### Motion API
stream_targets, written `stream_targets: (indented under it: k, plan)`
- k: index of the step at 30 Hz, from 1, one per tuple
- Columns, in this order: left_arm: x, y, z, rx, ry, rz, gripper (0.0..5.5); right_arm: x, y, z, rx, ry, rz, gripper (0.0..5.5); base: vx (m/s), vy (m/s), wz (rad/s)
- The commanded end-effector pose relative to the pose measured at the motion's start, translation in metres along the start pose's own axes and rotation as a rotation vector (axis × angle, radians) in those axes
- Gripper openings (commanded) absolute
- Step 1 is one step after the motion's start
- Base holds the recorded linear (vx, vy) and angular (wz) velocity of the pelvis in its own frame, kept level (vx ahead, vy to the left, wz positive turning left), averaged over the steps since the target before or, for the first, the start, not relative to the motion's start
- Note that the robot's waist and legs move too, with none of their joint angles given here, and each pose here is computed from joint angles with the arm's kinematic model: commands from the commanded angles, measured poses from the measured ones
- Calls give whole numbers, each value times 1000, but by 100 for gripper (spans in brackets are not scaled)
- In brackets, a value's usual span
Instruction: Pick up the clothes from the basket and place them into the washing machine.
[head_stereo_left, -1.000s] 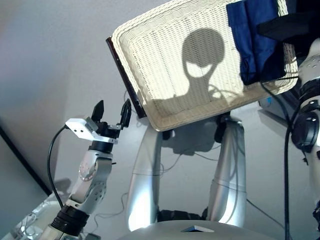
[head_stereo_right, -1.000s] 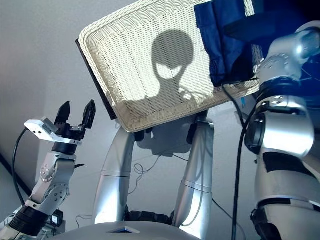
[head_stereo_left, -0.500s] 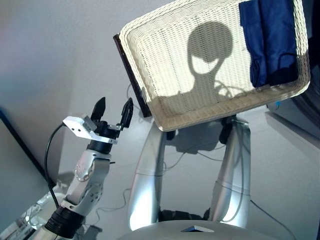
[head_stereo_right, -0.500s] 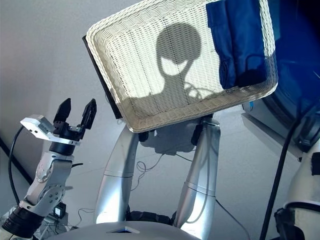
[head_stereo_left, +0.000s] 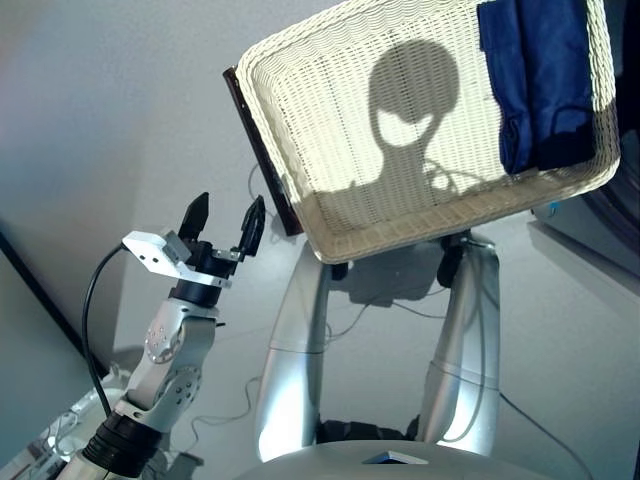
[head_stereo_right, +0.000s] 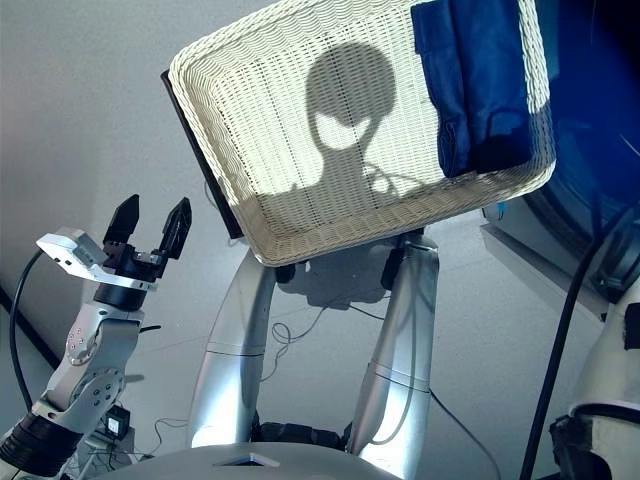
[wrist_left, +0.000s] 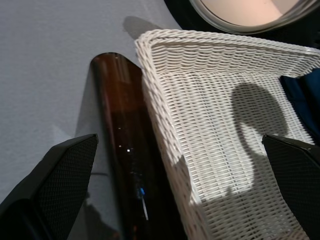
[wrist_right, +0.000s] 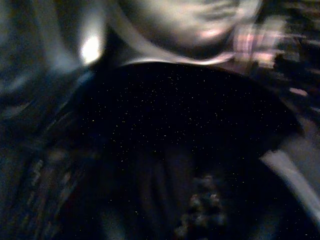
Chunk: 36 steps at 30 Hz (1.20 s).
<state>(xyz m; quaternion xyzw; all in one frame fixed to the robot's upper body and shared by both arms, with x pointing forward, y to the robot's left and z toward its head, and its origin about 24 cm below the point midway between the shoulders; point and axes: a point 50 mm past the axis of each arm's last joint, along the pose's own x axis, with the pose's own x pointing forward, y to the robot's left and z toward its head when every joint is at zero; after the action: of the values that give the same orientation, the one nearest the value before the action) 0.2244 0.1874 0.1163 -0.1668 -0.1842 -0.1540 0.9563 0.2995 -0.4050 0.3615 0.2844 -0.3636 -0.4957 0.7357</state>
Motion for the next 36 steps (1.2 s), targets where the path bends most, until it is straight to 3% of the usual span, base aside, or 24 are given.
stream_targets:
  k: [1,6,10,16,25,36]
  plan:
    - [-12,0,0,-56,-30,33,550,-5,-13,-15,-216,-99,166,550,0,0,0]
    - [-16,7,-4,-75,-31,78,550,-62,12,-54,-161,-71,540,550,0,0,0]
    - [-20,15,-10,-11,0,114,550,-121,13,-78,-158,-49,796,550,-8,3,-95]
    - [-21,20,-15,35,21,137,550,-186,15,-113,-312,-9,1071,550,0,0,0]
    - [-17,27,-13,52,2,143,550,-238,13,-147,-384,145,1263,550,0,0,0]
    - [-20,25,-9,50,-10,161,550,-249,14,-171,-433,272,1242,550,0,0,0]
